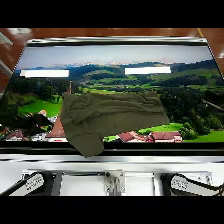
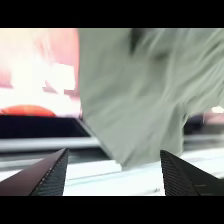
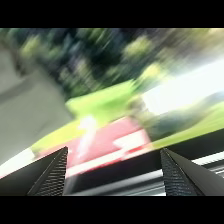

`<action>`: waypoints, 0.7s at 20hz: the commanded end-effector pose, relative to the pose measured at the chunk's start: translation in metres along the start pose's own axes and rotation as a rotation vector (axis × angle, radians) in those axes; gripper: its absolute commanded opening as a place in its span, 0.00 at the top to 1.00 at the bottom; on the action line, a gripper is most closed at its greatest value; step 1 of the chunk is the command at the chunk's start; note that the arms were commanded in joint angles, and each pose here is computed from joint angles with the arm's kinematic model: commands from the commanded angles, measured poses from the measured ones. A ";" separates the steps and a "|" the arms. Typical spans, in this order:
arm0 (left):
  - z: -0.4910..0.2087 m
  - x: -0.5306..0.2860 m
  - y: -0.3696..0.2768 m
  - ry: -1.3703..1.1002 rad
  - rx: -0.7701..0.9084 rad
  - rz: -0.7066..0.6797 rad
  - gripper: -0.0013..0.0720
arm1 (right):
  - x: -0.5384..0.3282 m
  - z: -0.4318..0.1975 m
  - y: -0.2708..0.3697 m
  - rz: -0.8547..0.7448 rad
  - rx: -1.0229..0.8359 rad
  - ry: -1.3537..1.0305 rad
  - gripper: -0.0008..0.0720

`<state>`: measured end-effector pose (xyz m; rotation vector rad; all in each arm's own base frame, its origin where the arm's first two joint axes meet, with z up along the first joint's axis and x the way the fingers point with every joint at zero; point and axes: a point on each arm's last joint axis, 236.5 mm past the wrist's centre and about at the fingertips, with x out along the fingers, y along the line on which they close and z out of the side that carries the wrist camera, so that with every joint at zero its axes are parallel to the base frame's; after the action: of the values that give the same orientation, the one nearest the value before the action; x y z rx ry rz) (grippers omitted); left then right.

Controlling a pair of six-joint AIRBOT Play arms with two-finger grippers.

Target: Fold the shirts.

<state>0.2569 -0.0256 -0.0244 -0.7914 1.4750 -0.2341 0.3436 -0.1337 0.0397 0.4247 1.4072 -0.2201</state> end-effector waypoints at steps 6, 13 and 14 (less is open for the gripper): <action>-0.031 0.091 0.017 -0.061 -0.124 -0.072 0.02 | 0.015 -0.031 0.046 0.317 0.078 0.107 0.04; -0.012 0.112 0.003 -0.133 -0.109 -0.065 0.06 | 0.016 -0.028 0.045 0.315 0.082 0.094 0.04; -0.009 0.115 -0.002 -0.138 -0.126 -0.085 0.10 | 0.016 -0.027 0.045 0.314 0.086 0.093 0.04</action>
<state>0.2487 -0.0943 -0.1088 -0.9218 1.3843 -0.1787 0.3369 -0.0799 0.0276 0.7191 1.4145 -0.0037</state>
